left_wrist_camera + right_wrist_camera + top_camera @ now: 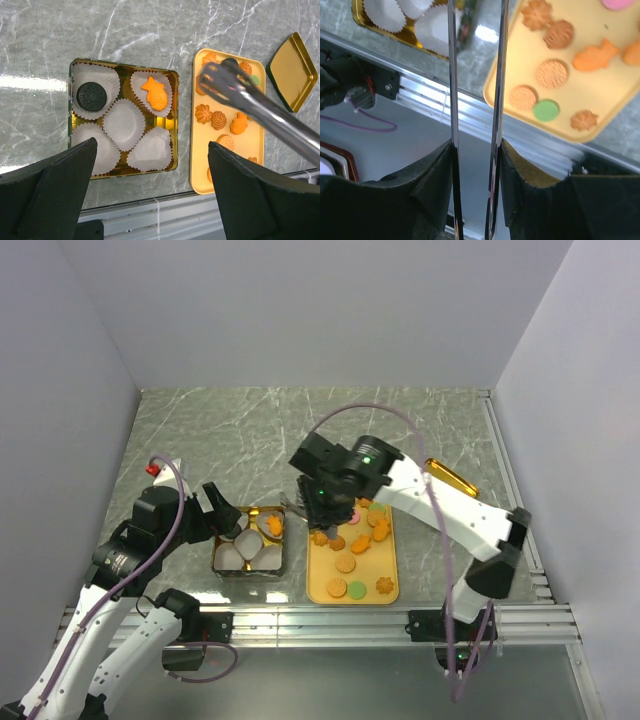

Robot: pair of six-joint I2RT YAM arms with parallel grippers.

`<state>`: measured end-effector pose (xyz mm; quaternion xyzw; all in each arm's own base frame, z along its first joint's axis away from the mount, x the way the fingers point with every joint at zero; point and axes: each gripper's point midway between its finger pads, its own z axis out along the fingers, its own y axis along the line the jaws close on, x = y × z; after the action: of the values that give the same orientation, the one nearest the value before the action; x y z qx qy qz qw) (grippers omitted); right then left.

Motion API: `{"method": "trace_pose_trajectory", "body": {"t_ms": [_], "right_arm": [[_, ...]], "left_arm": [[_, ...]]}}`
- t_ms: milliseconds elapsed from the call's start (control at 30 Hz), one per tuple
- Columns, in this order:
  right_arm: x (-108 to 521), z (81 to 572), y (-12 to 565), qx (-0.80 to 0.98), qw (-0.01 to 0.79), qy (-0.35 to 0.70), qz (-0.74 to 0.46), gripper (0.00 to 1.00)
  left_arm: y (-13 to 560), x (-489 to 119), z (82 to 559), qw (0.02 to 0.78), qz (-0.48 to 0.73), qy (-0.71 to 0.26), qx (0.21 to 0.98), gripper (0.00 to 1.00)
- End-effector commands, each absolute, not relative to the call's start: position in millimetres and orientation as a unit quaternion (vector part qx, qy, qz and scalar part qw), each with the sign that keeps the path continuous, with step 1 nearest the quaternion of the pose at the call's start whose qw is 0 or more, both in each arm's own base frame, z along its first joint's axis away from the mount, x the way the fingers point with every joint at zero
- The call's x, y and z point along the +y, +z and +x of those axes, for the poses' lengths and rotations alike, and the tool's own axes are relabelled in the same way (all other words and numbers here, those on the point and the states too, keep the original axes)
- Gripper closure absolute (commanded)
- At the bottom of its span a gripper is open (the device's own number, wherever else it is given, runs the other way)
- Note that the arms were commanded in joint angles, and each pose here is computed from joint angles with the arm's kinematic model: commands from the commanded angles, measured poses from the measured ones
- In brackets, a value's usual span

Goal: Pack the cookies

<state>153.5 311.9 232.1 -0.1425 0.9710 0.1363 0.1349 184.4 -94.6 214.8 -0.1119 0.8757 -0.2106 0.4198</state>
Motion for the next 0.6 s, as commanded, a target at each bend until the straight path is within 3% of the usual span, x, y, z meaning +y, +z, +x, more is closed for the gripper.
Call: {"method": "trace_pose_trajectory", "body": {"t_ms": [0, 567], "right_arm": [[264, 140, 242, 0.979, 0.135, 0.103, -0.111, 0.55], [187, 100, 193, 0.991, 0.098, 0.036, -0.084, 0.53]], "left_arm": [[221, -96, 191, 0.432, -0.116, -0.216, 0.868, 0.01], [218, -98, 192, 0.424, -0.111, -0.215, 0.873, 0.01]]}}
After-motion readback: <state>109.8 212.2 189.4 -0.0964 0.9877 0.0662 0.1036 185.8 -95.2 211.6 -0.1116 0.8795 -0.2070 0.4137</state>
